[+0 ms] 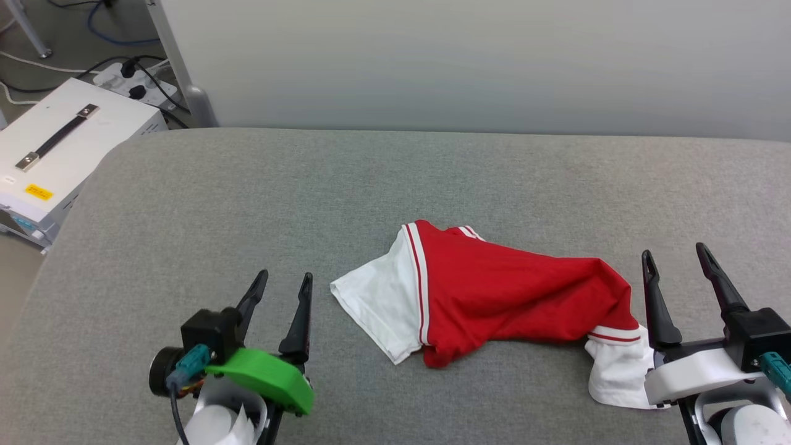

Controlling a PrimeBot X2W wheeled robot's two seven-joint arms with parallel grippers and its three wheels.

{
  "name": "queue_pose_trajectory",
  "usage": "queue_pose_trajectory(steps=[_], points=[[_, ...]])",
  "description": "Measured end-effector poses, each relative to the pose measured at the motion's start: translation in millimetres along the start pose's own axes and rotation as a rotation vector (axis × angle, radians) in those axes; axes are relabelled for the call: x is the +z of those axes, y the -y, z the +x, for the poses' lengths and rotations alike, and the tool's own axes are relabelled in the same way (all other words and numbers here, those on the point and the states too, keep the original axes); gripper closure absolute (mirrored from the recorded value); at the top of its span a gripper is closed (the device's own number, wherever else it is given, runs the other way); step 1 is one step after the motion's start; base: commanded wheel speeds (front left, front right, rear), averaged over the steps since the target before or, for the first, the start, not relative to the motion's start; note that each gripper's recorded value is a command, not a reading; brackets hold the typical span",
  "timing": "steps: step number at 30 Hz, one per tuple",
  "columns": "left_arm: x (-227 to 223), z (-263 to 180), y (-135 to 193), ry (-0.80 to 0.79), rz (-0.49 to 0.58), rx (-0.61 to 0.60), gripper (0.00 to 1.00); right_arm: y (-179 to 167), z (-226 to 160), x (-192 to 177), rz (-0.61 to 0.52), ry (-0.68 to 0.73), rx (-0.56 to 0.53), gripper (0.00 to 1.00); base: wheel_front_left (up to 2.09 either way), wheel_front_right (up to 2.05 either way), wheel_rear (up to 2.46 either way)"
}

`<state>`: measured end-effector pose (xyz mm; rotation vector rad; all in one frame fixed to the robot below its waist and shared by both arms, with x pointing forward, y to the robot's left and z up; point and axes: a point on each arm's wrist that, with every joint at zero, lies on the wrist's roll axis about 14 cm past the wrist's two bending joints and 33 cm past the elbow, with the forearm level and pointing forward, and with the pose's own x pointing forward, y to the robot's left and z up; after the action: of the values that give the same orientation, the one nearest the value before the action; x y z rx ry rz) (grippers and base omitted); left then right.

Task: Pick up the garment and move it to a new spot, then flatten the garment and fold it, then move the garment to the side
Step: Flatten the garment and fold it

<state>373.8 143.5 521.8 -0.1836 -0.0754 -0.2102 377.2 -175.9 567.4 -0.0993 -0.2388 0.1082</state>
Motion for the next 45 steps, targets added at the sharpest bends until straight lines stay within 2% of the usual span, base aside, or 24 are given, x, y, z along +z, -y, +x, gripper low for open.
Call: queue_pose_trajectory(steps=[8,12,18,24,31,32,33,39,45], points=[[-23.5,47.9,10.5,-0.287,0.08,-0.068,0.0,10.3,0.6,-9.5,-0.024,-0.029,-0.028,0.0,0.0,0.0,0.0],[-57.4,54.8,5.3,-0.547,0.15,-0.091,0.0,16.0,2.2,-18.9,-0.029,-0.055,-0.046,0.0,0.0,0.0,0.0],[-93.2,60.9,-4.9,-0.785,0.195,-0.096,0.0,23.4,9.0,-28.1,-0.036,-0.074,-0.069,0.0,0.0,0.0,0.0],[-125.5,64.9,-6.5,-0.889,0.204,-0.114,0.0,29.4,11.6,-42.0,-0.042,-0.105,-0.089,0.0,0.0,0.0,0.0],[-150.9,68.8,-9.6,-0.945,0.28,-0.139,0.0,39.2,6.7,-58.3,-0.049,-0.153,-0.12,0.0,0.0,0.0,0.0],[-153.3,68.5,-9.3,-0.951,0.288,-0.144,0.73,40.2,7.2,-58.5,-0.051,-0.151,-0.123,0.0,0.0,0.0,0.0],[-154.4,68.4,-8.6,-0.953,0.29,-0.147,1.0,40.6,7.6,-58.6,-0.051,-0.151,-0.124,0.0,0.0,0.0,0.0],[-145.0,69.0,-10.1,-0.899,0.273,-0.123,1.0,38.3,7.4,-58.3,-0.053,-0.152,-0.118,0.0,0.0,0.0,0.0],[-114.8,60.1,-46.9,-0.792,0.229,0.021,1.0,30.0,9.4,-56.1,-0.046,-0.146,-0.094,0.0,0.0,0.0,0.0]])
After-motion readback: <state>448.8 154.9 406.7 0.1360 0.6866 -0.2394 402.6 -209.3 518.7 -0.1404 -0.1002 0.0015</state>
